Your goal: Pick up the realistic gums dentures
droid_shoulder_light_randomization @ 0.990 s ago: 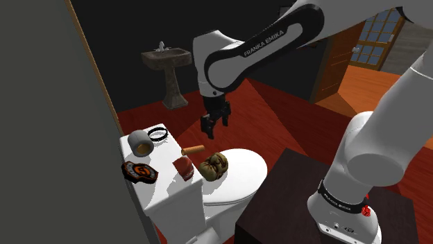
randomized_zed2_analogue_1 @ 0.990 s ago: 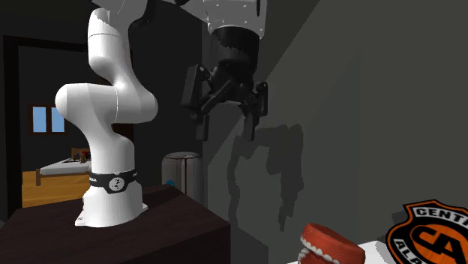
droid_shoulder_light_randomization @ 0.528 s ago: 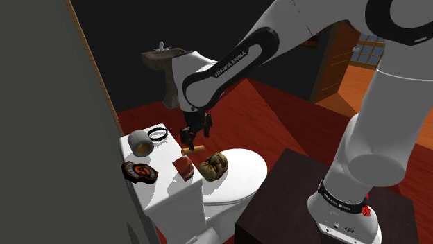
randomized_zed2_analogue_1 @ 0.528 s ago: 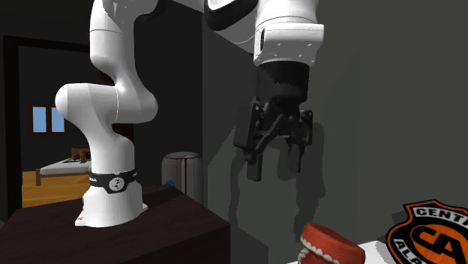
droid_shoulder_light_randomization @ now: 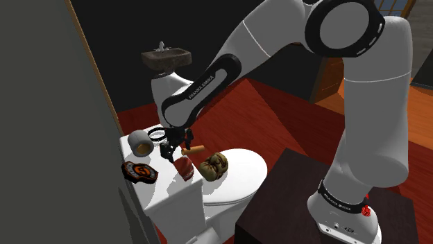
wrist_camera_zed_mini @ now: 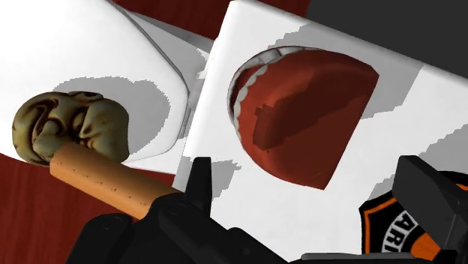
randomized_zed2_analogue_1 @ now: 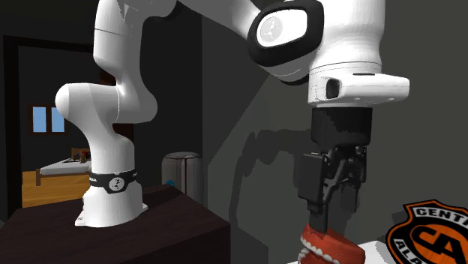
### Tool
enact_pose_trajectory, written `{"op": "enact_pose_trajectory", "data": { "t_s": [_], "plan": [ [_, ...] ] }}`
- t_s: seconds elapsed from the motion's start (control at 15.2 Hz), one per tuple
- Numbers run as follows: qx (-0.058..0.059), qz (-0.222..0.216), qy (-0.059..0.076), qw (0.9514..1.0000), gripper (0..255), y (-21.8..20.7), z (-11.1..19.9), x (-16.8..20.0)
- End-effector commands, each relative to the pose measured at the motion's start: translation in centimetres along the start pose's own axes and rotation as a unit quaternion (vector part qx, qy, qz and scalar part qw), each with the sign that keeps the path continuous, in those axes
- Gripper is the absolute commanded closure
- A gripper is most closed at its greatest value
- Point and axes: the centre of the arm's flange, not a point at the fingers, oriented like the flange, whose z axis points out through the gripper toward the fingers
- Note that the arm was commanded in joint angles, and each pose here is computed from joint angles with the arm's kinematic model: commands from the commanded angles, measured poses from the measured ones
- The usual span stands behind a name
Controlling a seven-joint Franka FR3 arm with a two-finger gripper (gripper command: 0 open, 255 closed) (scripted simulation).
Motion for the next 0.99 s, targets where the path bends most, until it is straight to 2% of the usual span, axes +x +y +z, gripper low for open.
{"op": "enact_pose_trajectory", "data": {
  "t_s": [0.0,0.53,0.59,0.92],
  "plan": [
    [0.002,0.001,0.001,1.0,0,-0.4,1.1,0.9],
    [0.002,0.001,0.001,1.0,0,-0.3,4.6,1.0],
    [0.002,0.001,0.001,1.0,255,-0.3,4.6,1.0],
    [0.002,0.001,0.001,1.0,255,-0.2,4.6,1.0]
  ]
}}
